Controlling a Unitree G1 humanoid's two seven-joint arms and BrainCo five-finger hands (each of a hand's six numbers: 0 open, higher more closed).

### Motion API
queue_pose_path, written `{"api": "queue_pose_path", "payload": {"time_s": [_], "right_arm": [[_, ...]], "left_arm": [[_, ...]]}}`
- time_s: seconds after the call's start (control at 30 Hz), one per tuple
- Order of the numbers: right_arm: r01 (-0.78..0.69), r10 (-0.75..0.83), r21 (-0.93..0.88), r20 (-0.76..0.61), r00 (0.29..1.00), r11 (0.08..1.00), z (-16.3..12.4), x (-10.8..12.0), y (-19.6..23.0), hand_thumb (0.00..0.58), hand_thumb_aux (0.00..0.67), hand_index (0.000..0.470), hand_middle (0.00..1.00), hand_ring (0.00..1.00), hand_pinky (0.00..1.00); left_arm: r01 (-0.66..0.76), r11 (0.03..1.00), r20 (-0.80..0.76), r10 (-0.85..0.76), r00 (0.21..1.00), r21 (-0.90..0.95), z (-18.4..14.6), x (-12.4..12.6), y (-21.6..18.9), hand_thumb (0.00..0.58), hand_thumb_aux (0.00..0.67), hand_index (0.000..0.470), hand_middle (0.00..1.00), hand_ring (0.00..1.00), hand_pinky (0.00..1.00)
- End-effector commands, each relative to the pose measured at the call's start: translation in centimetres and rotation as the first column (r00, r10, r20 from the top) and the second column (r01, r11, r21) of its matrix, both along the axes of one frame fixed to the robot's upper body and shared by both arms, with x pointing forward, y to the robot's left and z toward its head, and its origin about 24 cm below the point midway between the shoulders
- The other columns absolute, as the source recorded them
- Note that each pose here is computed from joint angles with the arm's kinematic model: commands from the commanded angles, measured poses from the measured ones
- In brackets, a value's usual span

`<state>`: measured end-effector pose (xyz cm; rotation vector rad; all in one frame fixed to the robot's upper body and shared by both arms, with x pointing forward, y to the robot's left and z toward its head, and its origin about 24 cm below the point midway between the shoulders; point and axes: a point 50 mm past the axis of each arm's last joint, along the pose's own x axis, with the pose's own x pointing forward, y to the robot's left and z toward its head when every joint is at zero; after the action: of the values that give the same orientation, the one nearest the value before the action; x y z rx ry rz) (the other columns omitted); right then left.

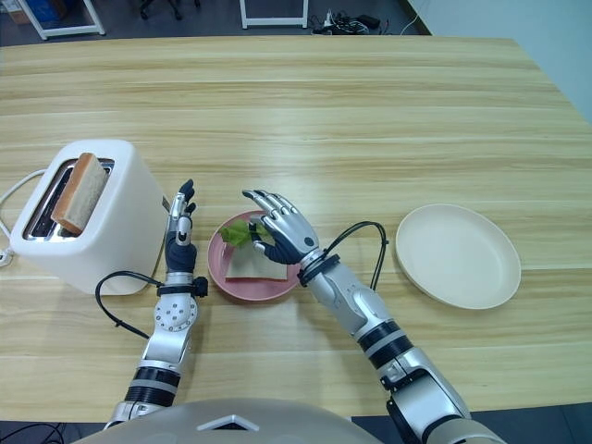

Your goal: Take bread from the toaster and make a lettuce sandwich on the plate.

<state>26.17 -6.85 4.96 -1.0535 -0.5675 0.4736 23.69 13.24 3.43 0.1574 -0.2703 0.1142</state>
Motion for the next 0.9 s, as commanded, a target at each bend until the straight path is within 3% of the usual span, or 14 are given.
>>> {"api": "queue_pose_path", "payload": {"time_s": [0.03, 0.2, 0.23, 0.3, 0.33, 0.37, 0.4, 0.53, 0.7, 0.77, 0.9], "right_arm": [[0.001, -0.003, -0.034, -0.047, 0.999, 0.999, -1.0, -0.8, -0.6, 0.58, 0.67, 0.47, 0.0, 0.0, 0.0], [-0.012, 0.0, -0.108, -0.109, 0.994, 0.994, -2.4, -1.3, -1.0, 0.58, 0.67, 0.47, 0.0, 0.0, 0.0], [-0.013, 0.0, -0.113, -0.117, 0.993, 0.994, -2.6, -1.4, -1.1, 0.568, 0.575, 0.404, 0.0, 0.0, 0.0], [-0.008, -0.004, -0.099, -0.122, 0.993, 0.995, -2.5, -1.7, -1.4, 0.554, 0.528, 0.37, 0.0, 0.0, 0.0], [-0.006, -0.004, -0.084, -0.123, 0.992, 0.996, -2.4, -1.7, -1.4, 0.512, 0.441, 0.31, 0.0, 0.0, 0.0], [-0.007, -0.002, -0.069, -0.131, 0.991, 0.998, -2.2, -1.8, -1.5, 0.413, 0.31, 0.217, 0.0, 0.0, 0.0], [-0.008, 0.002, -0.042, -0.143, 0.99, 0.999, -2.0, -1.8, -1.6, 0.0, 0.0, 0.0, 0.0, 0.0, 0.0], [-0.01, 0.023, 0.082, -0.154, 0.988, 0.997, -0.3, -2.0, -2.1, 0.0, 0.0, 0.0, 0.0, 0.0, 0.0], [-0.003, 0.062, 0.334, -0.167, 0.984, 0.943, 4.4, -2.1, -3.9, 0.0, 0.0, 0.0, 0.0, 0.0, 0.0], [0.036, 0.027, 0.385, -0.156, 0.987, 0.922, 5.4, -1.7, -4.8, 0.0, 0.0, 0.0, 0.0, 0.0, 0.0], [0.175, -0.188, 0.214, 0.042, 0.981, 0.961, 5.1, -1.0, -6.1, 0.0, 0.0, 0.0, 0.0, 0.0, 0.0]], "left_arm": [[0.006, 1.0, -0.016, -0.006, 1.0, 0.016, -0.3, -0.2, 0.1, 0.0, 0.0, 0.0, 0.0, 0.0, 0.0], [0.004, 1.0, -0.018, -0.004, 1.0, 0.019, -0.3, -0.2, 0.2, 0.0, 0.0, 0.0, 0.0, 0.0, 0.0], [0.004, 1.0, -0.018, -0.004, 1.0, 0.02, -0.3, -0.2, 0.2, 0.0, 0.0, 0.0, 0.0, 0.0, 0.0], [0.005, 1.0, -0.02, -0.004, 1.0, 0.022, -0.4, -0.1, 0.3, 0.0, 0.0, 0.0, 0.0, 0.0, 0.0], [0.004, 1.0, -0.021, -0.004, 1.0, 0.023, -0.4, -0.1, 0.3, 0.0, 0.0, 0.0, 0.0, 0.0, 0.0], [0.004, 1.0, -0.022, -0.003, 1.0, 0.024, -0.4, -0.1, 0.3, 0.0, 0.0, 0.0, 0.0, 0.0, 0.0], [0.004, 1.0, -0.023, -0.003, 1.0, 0.026, -0.4, -0.1, 0.3, 0.0, 0.0, 0.0, 0.0, 0.0, 0.0], [0.006, 0.999, -0.023, -0.005, 1.0, 0.032, -0.5, 0.0, 0.3, 0.0, 0.0, 0.0, 0.0, 0.0, 0.0], [0.043, 0.997, 0.047, -0.046, 0.998, 0.062, 0.8, -0.3, 0.1, 0.0, 0.0, 0.0, 0.0, 0.0, 0.0], [0.091, 0.993, 0.129, -0.1, 0.987, 0.07, 2.9, -0.9, -0.2, 0.0, 0.0, 0.0, 0.0, 0.0, 0.0], [0.237, 0.967, 0.305, -0.253, 0.918, 0.09, 10.0, -3.7, 0.2, 0.0, 0.0, 0.0, 0.0, 0.0, 0.0]]}}
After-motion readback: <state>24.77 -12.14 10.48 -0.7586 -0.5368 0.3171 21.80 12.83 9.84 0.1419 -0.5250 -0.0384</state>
